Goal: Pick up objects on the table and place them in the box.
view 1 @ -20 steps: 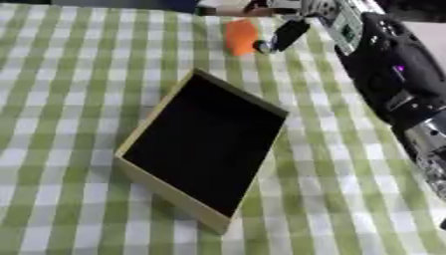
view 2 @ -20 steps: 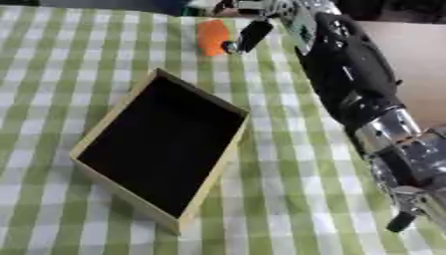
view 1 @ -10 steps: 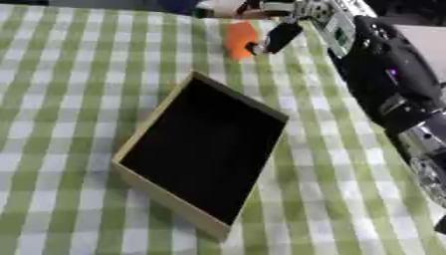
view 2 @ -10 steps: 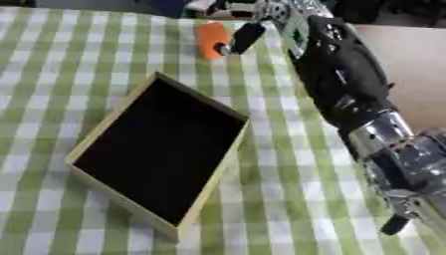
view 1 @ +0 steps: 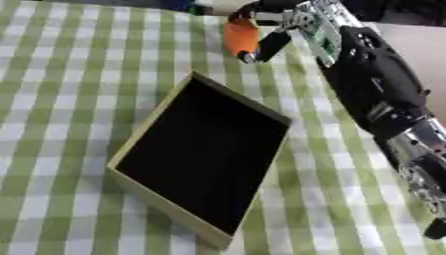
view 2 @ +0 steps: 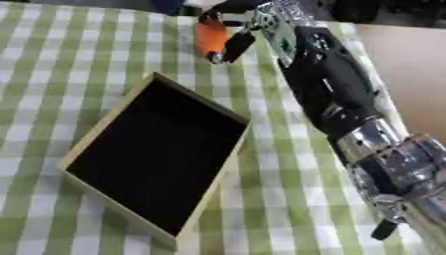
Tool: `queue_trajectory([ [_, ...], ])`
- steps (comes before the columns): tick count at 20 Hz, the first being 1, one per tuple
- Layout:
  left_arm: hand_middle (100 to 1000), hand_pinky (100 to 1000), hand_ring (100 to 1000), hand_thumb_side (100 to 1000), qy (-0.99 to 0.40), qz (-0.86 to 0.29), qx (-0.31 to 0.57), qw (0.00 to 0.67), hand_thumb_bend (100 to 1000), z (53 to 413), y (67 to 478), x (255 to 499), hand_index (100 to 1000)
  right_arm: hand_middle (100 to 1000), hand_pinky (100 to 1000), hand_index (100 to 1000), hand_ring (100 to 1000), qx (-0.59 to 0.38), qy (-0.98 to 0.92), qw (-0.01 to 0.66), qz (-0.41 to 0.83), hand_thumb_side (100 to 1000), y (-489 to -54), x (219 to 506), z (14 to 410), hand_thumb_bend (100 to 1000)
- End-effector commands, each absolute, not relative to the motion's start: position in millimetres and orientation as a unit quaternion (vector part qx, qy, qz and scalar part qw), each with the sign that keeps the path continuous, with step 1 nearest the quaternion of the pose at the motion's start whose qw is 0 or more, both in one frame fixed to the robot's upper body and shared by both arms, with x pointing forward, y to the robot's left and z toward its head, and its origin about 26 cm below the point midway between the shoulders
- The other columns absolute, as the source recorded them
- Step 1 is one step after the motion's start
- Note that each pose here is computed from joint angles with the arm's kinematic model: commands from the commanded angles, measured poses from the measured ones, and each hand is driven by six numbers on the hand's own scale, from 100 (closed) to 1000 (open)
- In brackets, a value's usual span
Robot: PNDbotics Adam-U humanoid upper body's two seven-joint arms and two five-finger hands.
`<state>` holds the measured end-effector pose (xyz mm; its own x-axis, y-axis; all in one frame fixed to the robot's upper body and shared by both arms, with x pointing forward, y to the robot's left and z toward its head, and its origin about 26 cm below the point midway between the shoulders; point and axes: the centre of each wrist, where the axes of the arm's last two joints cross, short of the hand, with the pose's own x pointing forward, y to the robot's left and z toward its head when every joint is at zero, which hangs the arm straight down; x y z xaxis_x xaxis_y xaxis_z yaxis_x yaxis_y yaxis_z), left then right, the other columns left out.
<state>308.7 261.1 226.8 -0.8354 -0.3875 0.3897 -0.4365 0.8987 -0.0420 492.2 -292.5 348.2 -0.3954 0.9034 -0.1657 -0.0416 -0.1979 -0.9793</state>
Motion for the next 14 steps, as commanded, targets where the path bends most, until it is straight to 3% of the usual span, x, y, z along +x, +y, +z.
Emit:
queue_trajectory([
  [1,763,764,718,648,-0.959,0.060,0.218,0.174,491,234.7,263.5,305.9,750,889,948,986,970,-0.428,-0.517,0.362,0.646,464,-300.6,488.9,358.7,210],
  [5,763,765,718,648,-0.959,0.059,0.218,0.174,490,234.8,263.2,306.0,750,747,908,900,897,-0.423,-0.529,0.357,0.643,490,-300.0,488.4,360.7,146],
  [8,763,765,718,648,-0.959,0.059,0.216,0.173,489,235.4,262.6,306.1,751,689,891,863,870,-0.427,-0.533,0.354,0.639,480,-300.2,488.0,360.3,149],
  [14,763,765,718,648,-0.959,0.059,0.215,0.174,489,235.5,262.5,306.2,750,519,852,685,744,-0.451,-0.552,0.329,0.619,462,-297.5,486.2,363.9,168],
])
